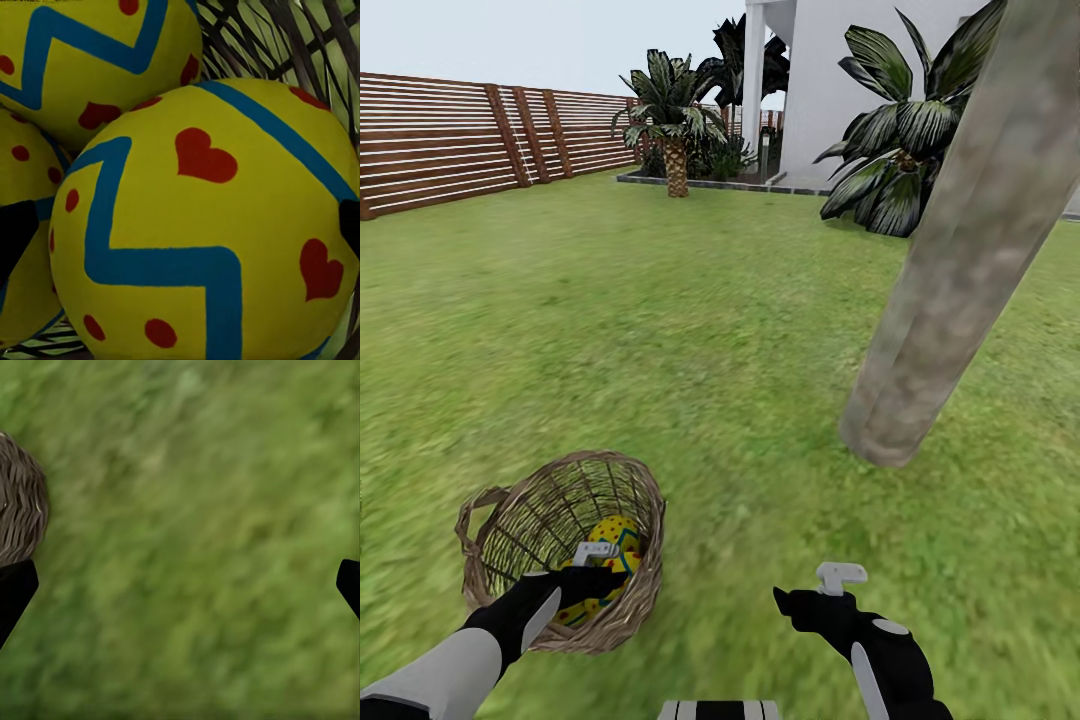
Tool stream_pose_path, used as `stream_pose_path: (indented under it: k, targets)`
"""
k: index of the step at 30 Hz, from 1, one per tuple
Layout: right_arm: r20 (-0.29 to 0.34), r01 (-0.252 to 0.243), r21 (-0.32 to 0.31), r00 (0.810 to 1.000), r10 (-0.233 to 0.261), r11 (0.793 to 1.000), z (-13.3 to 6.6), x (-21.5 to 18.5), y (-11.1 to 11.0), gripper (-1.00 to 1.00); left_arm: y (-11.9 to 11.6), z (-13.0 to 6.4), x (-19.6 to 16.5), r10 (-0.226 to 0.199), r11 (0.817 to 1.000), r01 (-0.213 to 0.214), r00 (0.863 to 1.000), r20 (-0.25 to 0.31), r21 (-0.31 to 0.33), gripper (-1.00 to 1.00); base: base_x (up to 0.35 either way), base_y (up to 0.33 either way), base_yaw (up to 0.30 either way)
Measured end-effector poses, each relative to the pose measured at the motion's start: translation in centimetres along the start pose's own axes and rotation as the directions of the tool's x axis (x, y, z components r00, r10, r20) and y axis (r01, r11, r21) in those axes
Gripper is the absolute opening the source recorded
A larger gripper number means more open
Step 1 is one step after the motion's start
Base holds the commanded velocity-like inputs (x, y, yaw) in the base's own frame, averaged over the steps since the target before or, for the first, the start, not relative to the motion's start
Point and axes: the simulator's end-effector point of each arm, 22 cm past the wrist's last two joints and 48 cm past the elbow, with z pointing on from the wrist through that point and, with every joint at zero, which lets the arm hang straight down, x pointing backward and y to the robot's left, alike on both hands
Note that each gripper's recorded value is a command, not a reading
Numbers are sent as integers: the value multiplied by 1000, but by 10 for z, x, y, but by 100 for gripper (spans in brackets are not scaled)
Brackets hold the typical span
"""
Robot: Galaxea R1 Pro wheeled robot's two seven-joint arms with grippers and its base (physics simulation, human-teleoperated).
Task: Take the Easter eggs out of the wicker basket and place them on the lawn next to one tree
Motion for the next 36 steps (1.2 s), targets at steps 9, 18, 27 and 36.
stream_pose_path:
  k: [9,18,27,36]
  targets:
    - [0,0,1,1000,0,1000,0,0,0,100,-5,2,3,3,1000,-3,1000,-5,4,100,-21,0,0]
    - [0,0,1,1000,0,1000,0,0,-1,100,-16,4,3,2,1000,-2,1000,-6,17,100,-38,0,0]
    - [0,0,2,1000,0,1000,0,0,-1,100,-15,4,5,-2,1000,2,1000,-14,11,100,-5,0,0]
    - [0,-1,2,1000,1,1000,0,0,-1,100,-11,4,8,-8,1000,8,1000,-23,-8,100,-15,0,0]
